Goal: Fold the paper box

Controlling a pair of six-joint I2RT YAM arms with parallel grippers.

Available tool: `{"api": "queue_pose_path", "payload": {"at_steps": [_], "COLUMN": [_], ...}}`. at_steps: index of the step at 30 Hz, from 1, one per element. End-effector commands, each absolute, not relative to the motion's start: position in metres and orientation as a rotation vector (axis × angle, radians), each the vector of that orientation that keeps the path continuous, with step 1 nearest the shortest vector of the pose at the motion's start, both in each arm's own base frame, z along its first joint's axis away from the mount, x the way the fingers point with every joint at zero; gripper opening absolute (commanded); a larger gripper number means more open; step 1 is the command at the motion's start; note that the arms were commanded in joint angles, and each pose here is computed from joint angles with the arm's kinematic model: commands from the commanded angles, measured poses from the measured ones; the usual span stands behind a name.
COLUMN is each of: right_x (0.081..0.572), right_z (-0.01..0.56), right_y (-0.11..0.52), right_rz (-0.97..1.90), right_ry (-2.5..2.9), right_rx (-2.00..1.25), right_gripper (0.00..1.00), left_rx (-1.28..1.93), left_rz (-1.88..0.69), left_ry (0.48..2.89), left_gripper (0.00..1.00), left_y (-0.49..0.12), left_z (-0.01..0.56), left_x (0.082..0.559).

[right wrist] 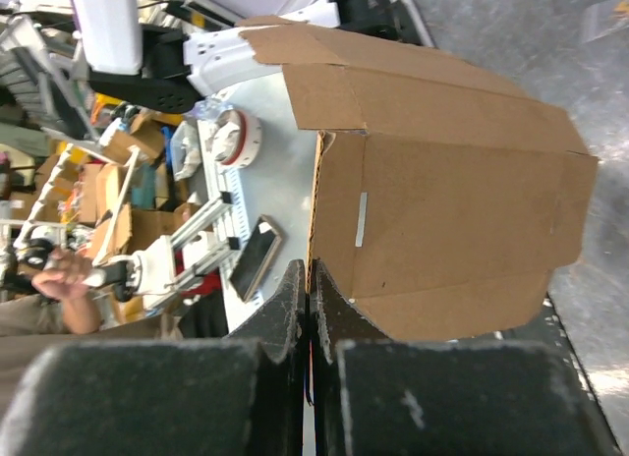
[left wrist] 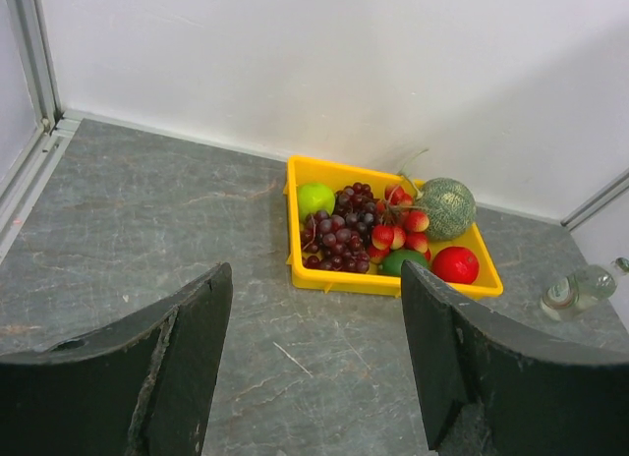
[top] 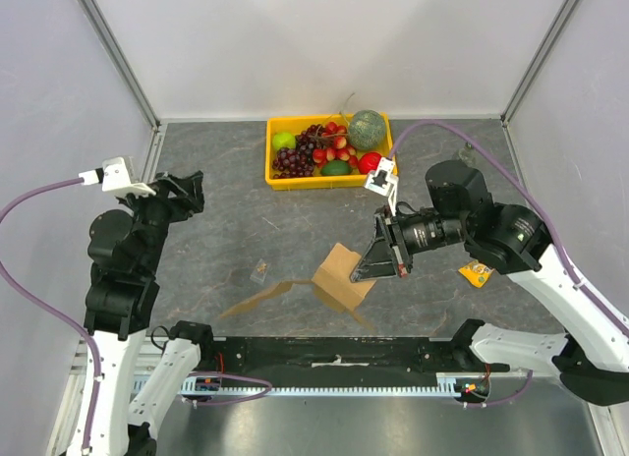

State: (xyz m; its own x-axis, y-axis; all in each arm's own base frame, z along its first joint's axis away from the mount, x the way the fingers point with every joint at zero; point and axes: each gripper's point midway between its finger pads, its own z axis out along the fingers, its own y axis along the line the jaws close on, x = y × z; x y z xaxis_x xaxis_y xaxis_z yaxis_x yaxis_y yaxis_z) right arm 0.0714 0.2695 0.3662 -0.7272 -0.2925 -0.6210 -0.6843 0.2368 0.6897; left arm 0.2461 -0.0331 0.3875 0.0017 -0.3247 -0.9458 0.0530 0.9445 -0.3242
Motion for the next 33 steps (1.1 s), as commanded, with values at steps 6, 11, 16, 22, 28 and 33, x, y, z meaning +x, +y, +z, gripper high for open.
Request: {"api": "queue_pose_path", "payload": {"at_steps": [6, 11, 16, 22, 28, 33], "right_x": [0.064, 0.093, 0.13, 0.181, 0.219, 0.234], "right_z": [0.344, 0.328, 0.302, 0.264, 0.241, 0.238], "right_y": [0.281, 0.278, 0.269, 0.247, 0.212, 0.195], "right_rz": [1.731, 1.74, 1.633, 1.175, 0.755, 0.586], "right_ry": [2.284, 2.337, 2.403, 2.504, 2.516, 2.495], "right_rx": [-0.778, -0.648, -0.508, -0.427, -0.388, -0.375], "right_gripper": [0.0, 0.0, 0.05, 0.19, 0.29, 0.51], "left_rx": [-0.18, -0.165, -0.155, -0.148, -0.131, -0.125], "left_rz": [-0.278, -0.279, -0.268, -0.261, -0.252, -0.267], "left_ry": [1.569, 1.587, 1.605, 1.618, 1.634, 1.649], "left_gripper": [0.75, 0.75, 0.75, 0.75, 0.75, 0.75], "left_y": [-0.035, -0.037, -0.038, -0.038, -0.04, -0.043], "left_z": [0.387, 0.381, 0.374, 0.368, 0.36, 0.351], "left_x": [0.253, 0.256, 0.261, 0.266, 0.272, 0.276]}}
